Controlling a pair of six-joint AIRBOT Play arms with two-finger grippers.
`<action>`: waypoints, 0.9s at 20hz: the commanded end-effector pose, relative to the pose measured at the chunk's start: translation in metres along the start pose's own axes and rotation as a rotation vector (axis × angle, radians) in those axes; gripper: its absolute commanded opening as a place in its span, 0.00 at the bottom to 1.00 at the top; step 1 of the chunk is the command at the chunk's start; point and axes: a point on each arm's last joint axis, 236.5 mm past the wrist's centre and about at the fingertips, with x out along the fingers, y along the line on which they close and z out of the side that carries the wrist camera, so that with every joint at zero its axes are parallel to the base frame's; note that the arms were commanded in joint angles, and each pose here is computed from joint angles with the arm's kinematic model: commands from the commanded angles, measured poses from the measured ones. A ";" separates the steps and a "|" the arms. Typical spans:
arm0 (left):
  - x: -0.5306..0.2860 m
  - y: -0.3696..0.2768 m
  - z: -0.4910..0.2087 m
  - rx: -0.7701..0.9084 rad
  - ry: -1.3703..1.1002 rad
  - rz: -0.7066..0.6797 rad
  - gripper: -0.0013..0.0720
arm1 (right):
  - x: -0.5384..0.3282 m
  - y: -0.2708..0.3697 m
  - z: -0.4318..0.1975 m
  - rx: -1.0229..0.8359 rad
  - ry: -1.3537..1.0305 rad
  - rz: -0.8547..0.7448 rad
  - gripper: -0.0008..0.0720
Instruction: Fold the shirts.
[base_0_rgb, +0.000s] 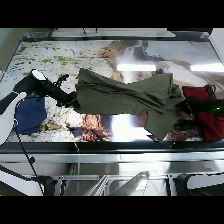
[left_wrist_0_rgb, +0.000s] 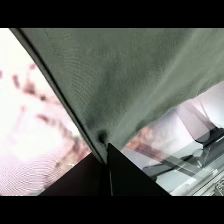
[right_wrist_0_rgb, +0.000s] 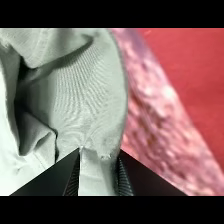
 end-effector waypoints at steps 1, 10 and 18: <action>-0.001 0.001 0.000 -0.002 -0.001 -0.001 0.04 | 0.000 0.007 0.000 -0.025 0.017 0.012 0.41; -0.043 -0.055 -0.002 0.139 0.013 -0.131 0.04 | -0.044 0.099 -0.002 -0.128 0.034 0.275 0.03; -0.405 -0.344 -0.149 1.070 -0.779 -0.781 0.04 | -0.417 0.432 -0.089 -0.847 -0.843 0.852 0.03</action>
